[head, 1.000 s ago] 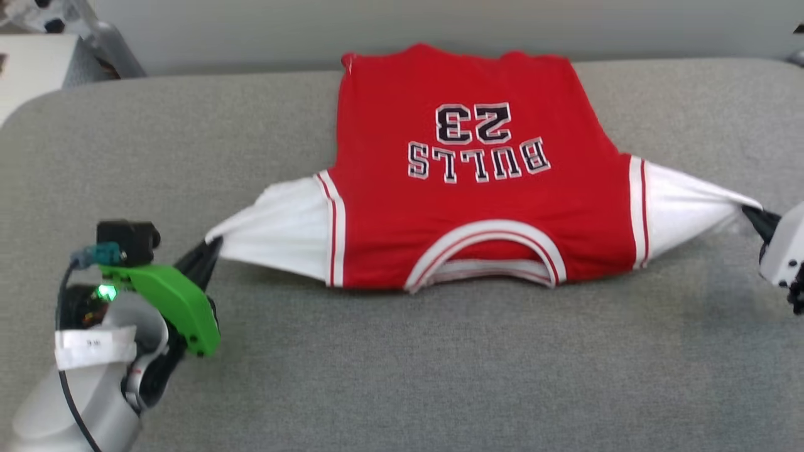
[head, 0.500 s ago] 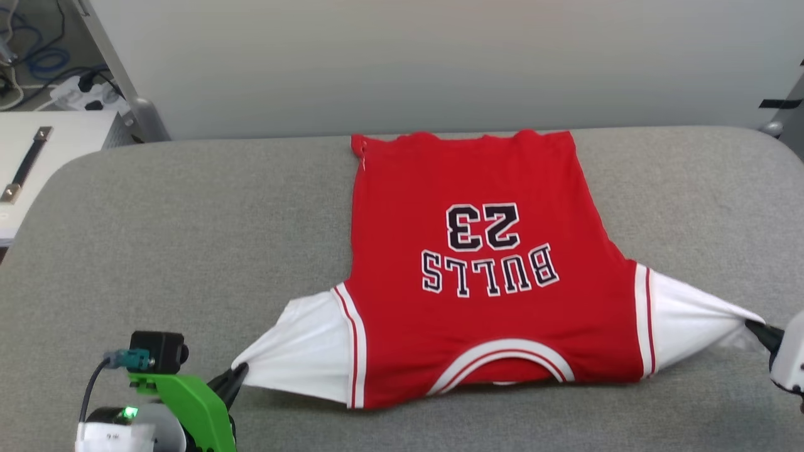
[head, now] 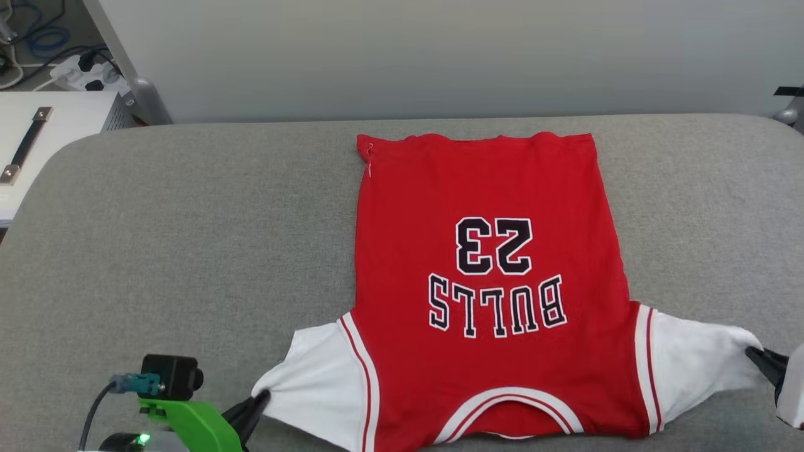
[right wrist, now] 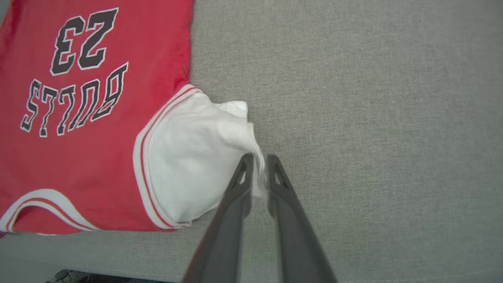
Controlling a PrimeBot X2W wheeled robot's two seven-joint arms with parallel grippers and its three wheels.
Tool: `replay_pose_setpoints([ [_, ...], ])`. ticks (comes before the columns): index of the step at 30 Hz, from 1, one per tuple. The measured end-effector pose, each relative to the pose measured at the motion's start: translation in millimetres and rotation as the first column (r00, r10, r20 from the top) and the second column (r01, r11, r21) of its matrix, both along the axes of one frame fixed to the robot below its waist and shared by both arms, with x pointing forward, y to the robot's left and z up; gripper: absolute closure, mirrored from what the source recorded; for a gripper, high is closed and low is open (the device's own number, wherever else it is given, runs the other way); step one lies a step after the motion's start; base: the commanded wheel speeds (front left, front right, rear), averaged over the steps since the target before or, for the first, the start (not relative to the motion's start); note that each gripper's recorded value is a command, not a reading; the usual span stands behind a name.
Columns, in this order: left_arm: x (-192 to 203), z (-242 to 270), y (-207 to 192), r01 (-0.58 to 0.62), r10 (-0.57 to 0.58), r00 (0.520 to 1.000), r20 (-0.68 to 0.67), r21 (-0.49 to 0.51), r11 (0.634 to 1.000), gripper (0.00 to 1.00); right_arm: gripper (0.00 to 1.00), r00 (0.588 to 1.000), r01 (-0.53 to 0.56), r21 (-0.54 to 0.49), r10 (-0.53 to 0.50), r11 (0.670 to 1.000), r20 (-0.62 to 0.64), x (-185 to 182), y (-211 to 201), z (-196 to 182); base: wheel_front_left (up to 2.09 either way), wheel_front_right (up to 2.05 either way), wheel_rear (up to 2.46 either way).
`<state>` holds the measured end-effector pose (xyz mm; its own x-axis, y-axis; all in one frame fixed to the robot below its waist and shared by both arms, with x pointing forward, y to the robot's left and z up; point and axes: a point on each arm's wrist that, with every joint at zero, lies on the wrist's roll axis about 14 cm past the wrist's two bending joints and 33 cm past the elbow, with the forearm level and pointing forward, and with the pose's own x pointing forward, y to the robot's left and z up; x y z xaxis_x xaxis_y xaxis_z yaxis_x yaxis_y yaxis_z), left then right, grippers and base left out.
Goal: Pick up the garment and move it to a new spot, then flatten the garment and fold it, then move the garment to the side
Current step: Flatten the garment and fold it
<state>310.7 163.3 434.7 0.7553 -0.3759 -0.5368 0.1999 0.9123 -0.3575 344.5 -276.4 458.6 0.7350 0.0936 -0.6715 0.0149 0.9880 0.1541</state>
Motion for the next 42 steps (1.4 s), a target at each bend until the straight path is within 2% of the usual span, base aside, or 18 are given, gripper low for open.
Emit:
replay_pose_setpoints([
  [5,4.5,5.7,-11.1,0.04,-0.04,0.999,-0.018,-0.006,0.999,1.0,0.0,0.998,-0.06,-0.001,0.06,0.998,0.019,23.9,17.7,9.1,0.0,0.0,0.0],
  [11,4.6,7.1,-24.1,0.075,-0.077,0.993,-0.087,-0.026,0.997,1.0,0.0,0.988,-0.136,-0.018,0.137,0.991,0.065,85.6,38.4,34.1,0.0,0.0,0.0],
  [16,8.8,-1.0,-23.0,0.093,-0.092,0.987,-0.135,-0.001,0.996,1.0,0.0,0.983,-0.176,-0.027,0.177,0.984,0.04,144.0,54.2,38.8,0.0,0.0,0.0],
  [17,12.9,-6.6,-21.0,0.089,-0.087,0.984,-0.155,0.006,0.996,1.0,0.0,0.981,-0.191,-0.046,0.192,0.98,0.006,175.5,61.5,33.5,0.0,0.0,0.0],
  [20,20.0,-7.1,-21.7,0.056,-0.059,0.987,-0.152,-0.025,0.998,1.0,0.0,0.971,-0.236,-0.12,0.229,0.964,-0.072,199.4,67.2,19.0,0.0,0.0,0.0],
  [23,23.7,-11.0,-20.5,0.043,-0.048,0.986,-0.161,-0.033,0.999,1.0,0.0,0.966,-0.24,-0.172,0.219,0.955,-0.135,222.9,63.3,3.2,0.0,0.0,0.0],
  [34,20.2,-30.8,1.5,-0.047,0.046,0.975,-0.219,0.0,0.999,1.0,0.0,0.964,-0.191,-0.13,0.161,0.973,-0.211,290.3,83.6,-47.2,0.0,0.0,0.0],
  [42,13.8,-43.6,8.3,-0.083,0.086,0.962,-0.259,0.02,0.996,1.0,0.0,0.958,-0.191,-0.099,0.163,0.977,-0.237,308.6,102.3,-79.6,0.0,0.0,0.0],
])
